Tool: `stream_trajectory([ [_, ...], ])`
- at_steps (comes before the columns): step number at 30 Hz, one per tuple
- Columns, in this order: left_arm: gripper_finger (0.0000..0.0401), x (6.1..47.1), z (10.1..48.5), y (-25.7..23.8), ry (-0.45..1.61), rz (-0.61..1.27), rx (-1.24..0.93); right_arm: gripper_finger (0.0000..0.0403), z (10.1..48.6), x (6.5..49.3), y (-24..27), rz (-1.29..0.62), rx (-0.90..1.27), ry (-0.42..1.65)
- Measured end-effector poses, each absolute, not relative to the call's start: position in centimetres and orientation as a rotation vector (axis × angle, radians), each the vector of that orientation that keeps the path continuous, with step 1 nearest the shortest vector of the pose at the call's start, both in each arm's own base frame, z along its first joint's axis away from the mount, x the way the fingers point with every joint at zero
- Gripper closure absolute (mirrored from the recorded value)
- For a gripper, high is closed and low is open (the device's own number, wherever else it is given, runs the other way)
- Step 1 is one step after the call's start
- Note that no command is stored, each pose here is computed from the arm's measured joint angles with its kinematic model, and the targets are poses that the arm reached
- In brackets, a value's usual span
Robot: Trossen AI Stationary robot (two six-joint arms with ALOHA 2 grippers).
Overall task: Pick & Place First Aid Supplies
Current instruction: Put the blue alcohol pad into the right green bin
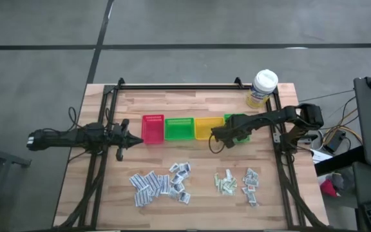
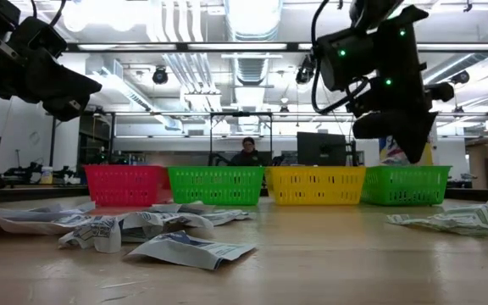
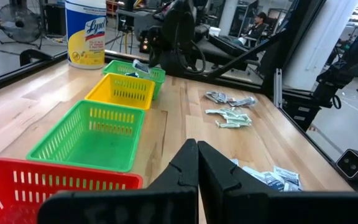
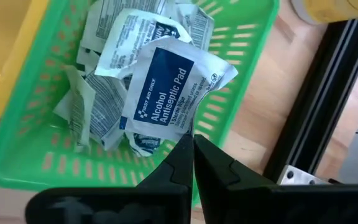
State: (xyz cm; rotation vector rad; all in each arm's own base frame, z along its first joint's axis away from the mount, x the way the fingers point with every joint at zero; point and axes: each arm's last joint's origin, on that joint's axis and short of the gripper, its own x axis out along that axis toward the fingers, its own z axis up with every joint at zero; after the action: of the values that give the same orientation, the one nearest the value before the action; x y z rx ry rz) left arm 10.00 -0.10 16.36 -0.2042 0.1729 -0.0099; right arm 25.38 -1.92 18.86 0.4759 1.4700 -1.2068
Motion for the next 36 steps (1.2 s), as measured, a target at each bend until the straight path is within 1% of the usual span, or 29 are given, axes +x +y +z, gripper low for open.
stream_trajectory([
  [8,0.0401,10.0,16.4,-0.1,0.173,-0.01,-0.204,0.0394,17.5,25.7,-2.0,-1.134,0.484,1.434],
  [19,0.0401,10.0,16.4,-0.1,0.173,-0.01,-0.203,0.039,17.1,25.4,-2.1,-1.063,0.408,1.492],
  [25,0.0401,10.0,16.4,-0.1,0.172,-0.01,-0.203,0.0359,17.3,25.6,-2.1,-1.052,0.392,1.489],
  [32,0.0401,10.0,16.4,-0.1,0.173,-0.01,-0.203,0.0314,17.5,25.1,-2.1,-1.027,0.34,1.55],
  [36,0.0401,10.0,16.4,-0.1,0.173,-0.01,-0.203,0.0301,17.7,24.7,-2.1,-1.061,0.335,1.587],
])
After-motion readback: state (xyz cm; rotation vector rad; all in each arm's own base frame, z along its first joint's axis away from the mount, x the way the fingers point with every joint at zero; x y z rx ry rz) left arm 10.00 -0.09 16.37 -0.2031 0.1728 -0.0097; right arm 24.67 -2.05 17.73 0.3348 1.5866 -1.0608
